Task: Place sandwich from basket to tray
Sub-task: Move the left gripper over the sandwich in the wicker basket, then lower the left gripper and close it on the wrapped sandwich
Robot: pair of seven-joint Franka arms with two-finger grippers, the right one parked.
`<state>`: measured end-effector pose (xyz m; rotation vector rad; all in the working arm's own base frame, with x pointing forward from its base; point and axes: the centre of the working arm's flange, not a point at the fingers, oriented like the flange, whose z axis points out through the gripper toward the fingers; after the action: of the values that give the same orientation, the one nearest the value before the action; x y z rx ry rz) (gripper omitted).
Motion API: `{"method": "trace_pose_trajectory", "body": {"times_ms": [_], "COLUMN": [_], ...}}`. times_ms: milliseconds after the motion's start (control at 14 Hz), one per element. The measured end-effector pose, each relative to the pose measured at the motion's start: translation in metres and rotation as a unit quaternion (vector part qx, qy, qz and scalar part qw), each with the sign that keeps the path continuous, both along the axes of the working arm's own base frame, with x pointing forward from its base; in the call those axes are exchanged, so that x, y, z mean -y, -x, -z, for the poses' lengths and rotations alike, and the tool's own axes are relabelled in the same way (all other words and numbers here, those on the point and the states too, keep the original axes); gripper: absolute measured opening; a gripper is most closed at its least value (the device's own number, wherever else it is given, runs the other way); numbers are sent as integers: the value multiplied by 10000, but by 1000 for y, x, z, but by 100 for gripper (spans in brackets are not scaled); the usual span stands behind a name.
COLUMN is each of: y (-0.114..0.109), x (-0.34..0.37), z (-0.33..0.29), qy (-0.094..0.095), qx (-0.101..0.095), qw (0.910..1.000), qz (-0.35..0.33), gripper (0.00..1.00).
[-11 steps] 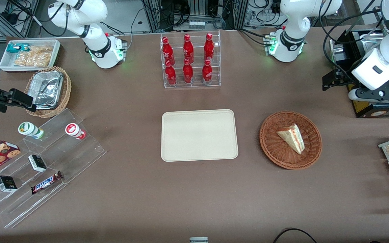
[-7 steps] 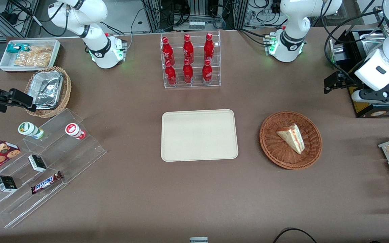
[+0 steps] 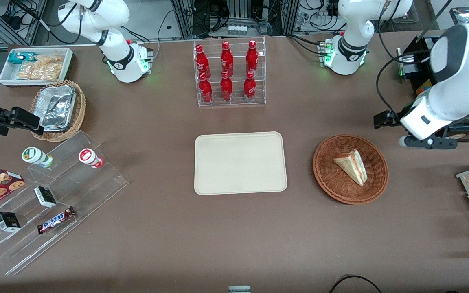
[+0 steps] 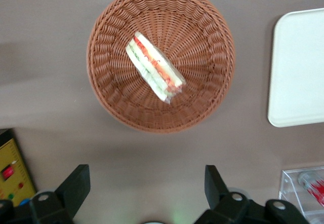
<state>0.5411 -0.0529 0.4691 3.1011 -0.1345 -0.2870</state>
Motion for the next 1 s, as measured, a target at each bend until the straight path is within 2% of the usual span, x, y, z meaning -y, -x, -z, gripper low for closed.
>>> {"method": "trace_pose_trajectory", "body": {"times_ms": [214,357,429,571,643,714,786,1000], "y": [7,15,20,25,25,24,23,20], "x": [0,-2,-3,-2,-1,2,6,17], "z": [59,94,109,128,133,135,138,151], "qy": [8,8,-5,-80,-130,-178,-218,-257], "qx": [219,485,602,628,628,645,692,821], "qw": [9998,9987,9977,9931,9877,9793,9669,9236], "qz": [-22,-128,-315,-985,-1426,-1912,-2445,-3736], "gripper": [100,100,100,100,100,100,100,100]}}
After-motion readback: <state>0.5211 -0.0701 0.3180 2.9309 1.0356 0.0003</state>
